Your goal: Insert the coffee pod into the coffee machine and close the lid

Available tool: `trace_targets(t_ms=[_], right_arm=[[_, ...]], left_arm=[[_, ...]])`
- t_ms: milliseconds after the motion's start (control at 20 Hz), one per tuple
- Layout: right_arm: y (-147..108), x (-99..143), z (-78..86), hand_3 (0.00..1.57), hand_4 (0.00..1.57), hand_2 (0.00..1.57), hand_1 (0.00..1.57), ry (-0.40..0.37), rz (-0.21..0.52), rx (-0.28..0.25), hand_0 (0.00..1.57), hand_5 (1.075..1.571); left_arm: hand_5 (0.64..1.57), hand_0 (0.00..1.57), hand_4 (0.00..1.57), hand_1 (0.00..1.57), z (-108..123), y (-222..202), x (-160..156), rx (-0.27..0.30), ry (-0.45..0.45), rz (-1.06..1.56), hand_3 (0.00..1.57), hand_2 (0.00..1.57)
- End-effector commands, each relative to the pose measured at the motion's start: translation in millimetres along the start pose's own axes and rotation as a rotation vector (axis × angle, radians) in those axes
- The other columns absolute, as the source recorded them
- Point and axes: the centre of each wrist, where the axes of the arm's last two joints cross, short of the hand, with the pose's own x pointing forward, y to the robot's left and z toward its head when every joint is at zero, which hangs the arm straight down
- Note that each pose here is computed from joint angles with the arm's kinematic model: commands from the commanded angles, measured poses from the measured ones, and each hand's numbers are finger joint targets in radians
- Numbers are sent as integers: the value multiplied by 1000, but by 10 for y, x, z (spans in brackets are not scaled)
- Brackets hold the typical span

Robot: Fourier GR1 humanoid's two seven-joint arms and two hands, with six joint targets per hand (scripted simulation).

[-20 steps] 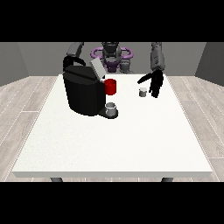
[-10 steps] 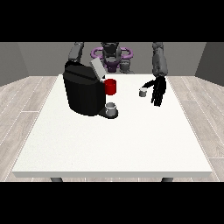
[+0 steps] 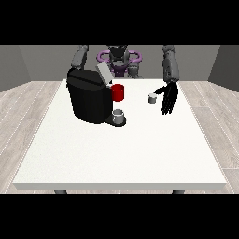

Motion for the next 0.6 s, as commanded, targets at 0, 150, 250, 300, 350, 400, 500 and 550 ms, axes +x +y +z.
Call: trace_targets(t_ms=[0,150,250,300,350,400,500,550], right_arm=[[30,-60,69,0,374,0,0,43,-6,3,0,1571],[-116,-95,-2,0,410,0,0,63,-16,-33,0,1571],[77,-144,26,0,401,0,0,55,3,-19,0,1571],[30,-131,-30,0,388,0,0,56,1,-41,0,1571],[-5,-97,-70,0,389,0,0,78,-4,-23,0,1571],[-36,-133,-59,0,385,0,0,48,-20,-37,0,1571],[25,-235,26,0,406,0,0,120,1,-34,0,1571],[-12,-210,47,0,402,0,0,107,-3,-23,0,1571]], left_arm=[[1571,0,0,0,-33,-172,-99,-54,72,27,0,188],[1571,399,0,399,-66,-363,35,-70,39,-16,591,704],[1571,1020,0,1020,-96,-231,52,-51,15,-57,938,1094],[1571,1124,0,1124,-77,-280,29,-60,-11,-61,1011,1180],[1571,1071,0,1071,-128,-216,88,-48,-17,-65,1082,1147],[1571,1112,0,1112,-105,-456,105,-30,-35,-86,1119,1173],[1571,1094,0,1094,-122,-592,206,-85,-40,-107,1130,1154],[1571,1182,0,1182,-89,-533,80,-87,-10,-102,1083,1198]])
